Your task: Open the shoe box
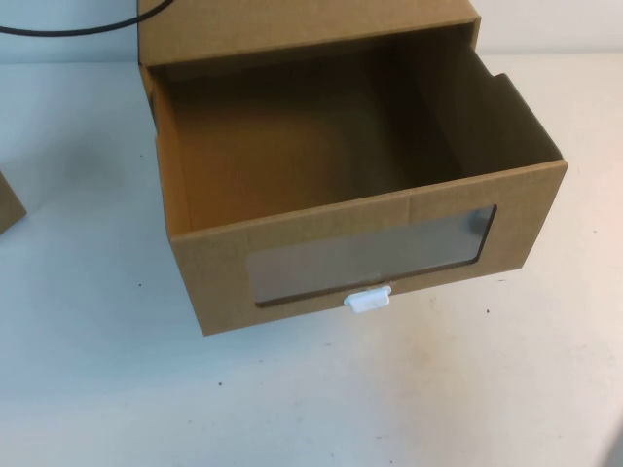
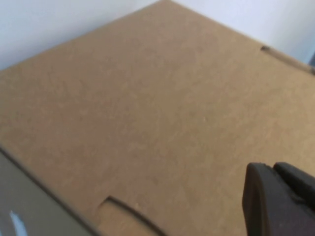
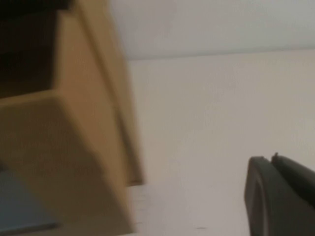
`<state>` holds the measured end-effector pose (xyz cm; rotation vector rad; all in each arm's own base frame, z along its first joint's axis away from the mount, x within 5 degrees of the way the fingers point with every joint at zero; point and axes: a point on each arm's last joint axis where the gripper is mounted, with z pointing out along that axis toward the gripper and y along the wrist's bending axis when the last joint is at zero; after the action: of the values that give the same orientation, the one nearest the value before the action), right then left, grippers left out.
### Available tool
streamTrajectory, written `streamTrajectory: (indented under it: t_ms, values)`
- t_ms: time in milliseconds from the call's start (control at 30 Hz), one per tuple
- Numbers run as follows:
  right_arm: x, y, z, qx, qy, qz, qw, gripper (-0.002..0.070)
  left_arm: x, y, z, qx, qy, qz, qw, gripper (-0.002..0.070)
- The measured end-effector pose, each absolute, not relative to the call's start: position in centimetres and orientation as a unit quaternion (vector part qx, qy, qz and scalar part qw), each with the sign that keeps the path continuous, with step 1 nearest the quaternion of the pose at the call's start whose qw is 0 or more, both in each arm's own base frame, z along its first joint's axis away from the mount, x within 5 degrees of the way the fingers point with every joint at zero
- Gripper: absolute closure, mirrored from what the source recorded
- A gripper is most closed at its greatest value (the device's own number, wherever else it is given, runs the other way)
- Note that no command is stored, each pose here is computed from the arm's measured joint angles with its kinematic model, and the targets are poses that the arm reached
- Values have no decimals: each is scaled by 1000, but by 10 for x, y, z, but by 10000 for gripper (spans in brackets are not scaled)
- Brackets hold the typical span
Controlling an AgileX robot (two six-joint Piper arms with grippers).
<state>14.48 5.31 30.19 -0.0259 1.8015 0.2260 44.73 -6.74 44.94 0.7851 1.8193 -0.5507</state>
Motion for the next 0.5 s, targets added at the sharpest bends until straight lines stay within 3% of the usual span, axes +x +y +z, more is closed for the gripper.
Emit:
streamTrajectory:
  t_ms: [167, 500]
  values:
    - [142, 85, 295, -65, 782, 253, 566, 694, 446, -71, 455, 319, 742, -263, 528, 680]
    - [144, 120, 273, -120, 802, 369, 455, 694, 443, -73, 455, 324, 739, -278, 520, 680]
